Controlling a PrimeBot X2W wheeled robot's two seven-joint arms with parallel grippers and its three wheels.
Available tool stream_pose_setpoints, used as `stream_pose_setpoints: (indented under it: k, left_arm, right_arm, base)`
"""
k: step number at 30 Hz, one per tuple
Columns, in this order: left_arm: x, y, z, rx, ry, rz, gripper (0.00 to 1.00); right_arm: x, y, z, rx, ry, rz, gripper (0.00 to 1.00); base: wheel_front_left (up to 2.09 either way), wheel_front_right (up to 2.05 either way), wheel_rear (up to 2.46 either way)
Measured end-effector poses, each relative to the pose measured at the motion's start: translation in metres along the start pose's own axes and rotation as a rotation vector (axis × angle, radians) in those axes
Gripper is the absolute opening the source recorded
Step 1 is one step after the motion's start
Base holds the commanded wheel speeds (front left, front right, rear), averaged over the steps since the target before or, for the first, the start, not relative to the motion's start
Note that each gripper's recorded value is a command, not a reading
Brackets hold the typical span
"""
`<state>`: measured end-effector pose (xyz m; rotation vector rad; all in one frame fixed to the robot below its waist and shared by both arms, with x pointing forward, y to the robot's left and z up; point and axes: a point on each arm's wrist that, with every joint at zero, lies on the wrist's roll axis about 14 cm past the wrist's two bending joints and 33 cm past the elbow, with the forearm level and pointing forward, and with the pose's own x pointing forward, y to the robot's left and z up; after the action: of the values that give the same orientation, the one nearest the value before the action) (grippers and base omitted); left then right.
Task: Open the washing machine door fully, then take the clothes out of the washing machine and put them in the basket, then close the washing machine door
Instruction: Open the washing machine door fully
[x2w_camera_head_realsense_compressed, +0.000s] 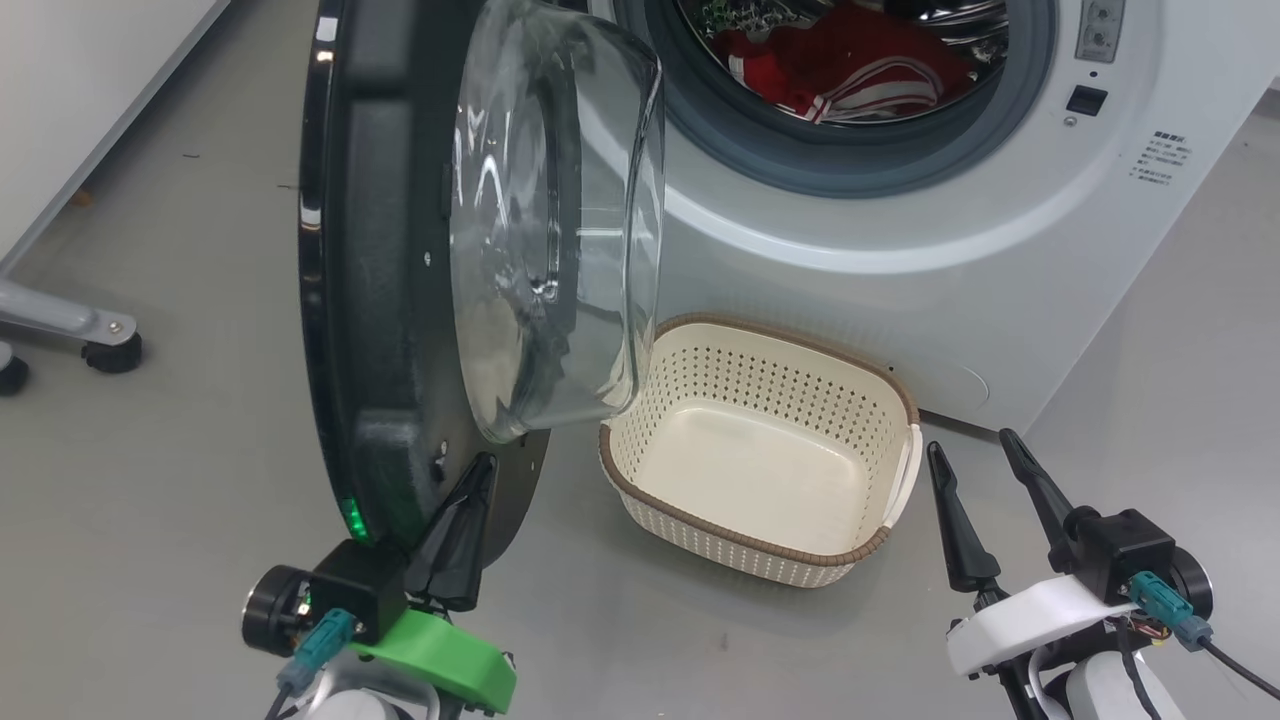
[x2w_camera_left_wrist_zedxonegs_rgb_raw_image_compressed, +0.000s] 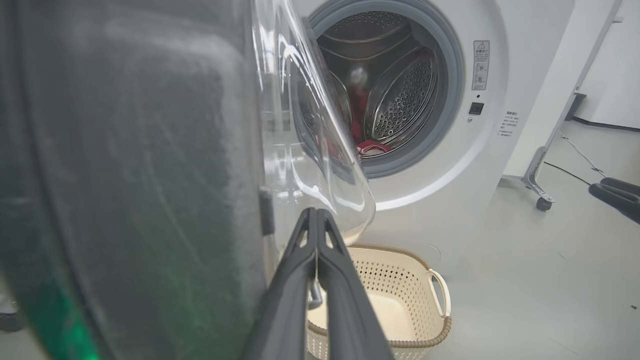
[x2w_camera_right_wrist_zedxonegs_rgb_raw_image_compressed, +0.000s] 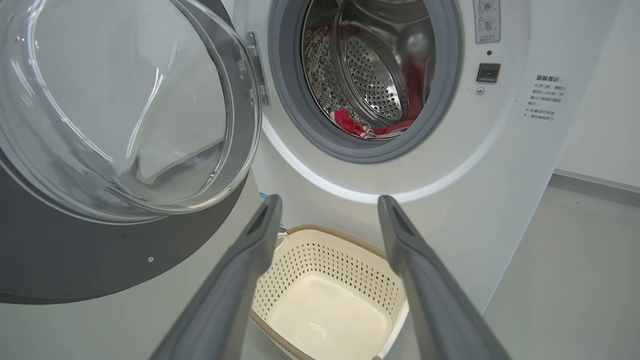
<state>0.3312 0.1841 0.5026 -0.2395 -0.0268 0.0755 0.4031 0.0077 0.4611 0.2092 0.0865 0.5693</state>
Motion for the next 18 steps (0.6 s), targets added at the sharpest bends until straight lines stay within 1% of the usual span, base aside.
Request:
stream_pose_setpoints:
  k: [8, 18]
  left_arm:
    - [-0.004, 0.035, -0.004, 0.028, 0.013, 0.107, 0.00]
    - [-0.004, 0.063, -0.004, 0.015, 0.010, 0.204, 0.00]
  right_arm:
    - [0.000, -0.002, -0.002, 0.004, 0.005, -0.004, 1.00]
    - [0.001, -0.007, -0.005, 0.003, 0.008, -0.014, 1.00]
  base:
    - [0.00, 0.00, 0.00]
    - [0.00, 0.00, 0.00]
